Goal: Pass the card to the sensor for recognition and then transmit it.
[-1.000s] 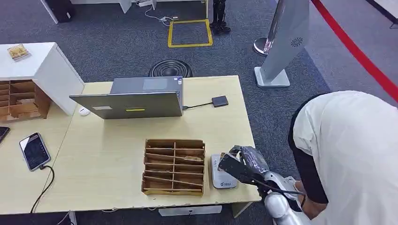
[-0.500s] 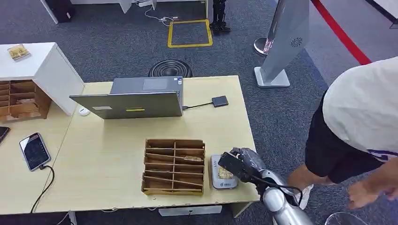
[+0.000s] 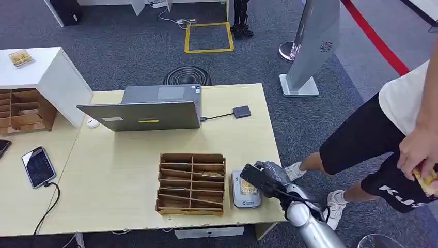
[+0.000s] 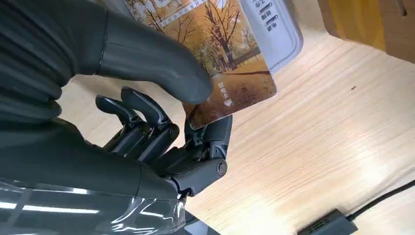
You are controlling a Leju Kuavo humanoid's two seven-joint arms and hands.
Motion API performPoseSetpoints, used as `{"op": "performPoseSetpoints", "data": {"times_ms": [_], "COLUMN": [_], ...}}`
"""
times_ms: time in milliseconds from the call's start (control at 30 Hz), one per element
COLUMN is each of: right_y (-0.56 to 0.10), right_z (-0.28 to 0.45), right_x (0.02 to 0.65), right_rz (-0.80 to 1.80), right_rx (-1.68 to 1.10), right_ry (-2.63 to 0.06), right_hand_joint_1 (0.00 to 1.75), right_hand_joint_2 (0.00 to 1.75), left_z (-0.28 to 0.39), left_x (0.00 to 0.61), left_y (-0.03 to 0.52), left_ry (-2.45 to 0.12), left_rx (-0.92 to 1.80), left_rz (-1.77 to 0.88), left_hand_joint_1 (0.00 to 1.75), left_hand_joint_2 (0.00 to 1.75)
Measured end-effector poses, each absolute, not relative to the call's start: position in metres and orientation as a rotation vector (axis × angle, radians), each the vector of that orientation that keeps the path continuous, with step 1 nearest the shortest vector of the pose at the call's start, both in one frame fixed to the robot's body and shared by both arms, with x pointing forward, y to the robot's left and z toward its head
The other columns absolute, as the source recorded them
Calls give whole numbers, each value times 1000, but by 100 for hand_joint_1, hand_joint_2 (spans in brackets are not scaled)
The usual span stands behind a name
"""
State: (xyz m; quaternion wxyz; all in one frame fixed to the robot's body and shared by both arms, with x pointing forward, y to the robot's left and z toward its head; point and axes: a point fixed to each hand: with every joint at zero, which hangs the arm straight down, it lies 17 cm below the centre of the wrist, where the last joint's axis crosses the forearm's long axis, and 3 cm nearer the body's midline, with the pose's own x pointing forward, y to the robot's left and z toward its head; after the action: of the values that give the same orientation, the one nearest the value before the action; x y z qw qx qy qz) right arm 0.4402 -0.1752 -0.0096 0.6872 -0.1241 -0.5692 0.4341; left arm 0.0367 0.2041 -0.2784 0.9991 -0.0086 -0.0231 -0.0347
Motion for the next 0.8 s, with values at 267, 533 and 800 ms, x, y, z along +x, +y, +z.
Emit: {"op": "performPoseSetpoints", "data": {"times_ms": [267, 533, 800], "right_y": [-176, -175, -174], "right_z": [-12, -12, -12], "right_x": [443, 445, 447], "right_rz": [969, 967, 961], "right_rx": [-277, -278, -280], "right_ry": [-1265, -1267, -1270], "right_hand_joint_1": [175, 175, 175], "right_hand_joint_2": [175, 175, 175], "left_z": [-279, -279, -279], "left_x": [37, 37, 36], "left_y": [206, 208, 210], "left_ry": [-46, -45, -44], "left_rx": [-15, -12, -10], "left_rz": [-69, -68, -60], "left_hand_joint_1": [0, 0, 0], "left_hand_joint_2": [0, 0, 0]}}
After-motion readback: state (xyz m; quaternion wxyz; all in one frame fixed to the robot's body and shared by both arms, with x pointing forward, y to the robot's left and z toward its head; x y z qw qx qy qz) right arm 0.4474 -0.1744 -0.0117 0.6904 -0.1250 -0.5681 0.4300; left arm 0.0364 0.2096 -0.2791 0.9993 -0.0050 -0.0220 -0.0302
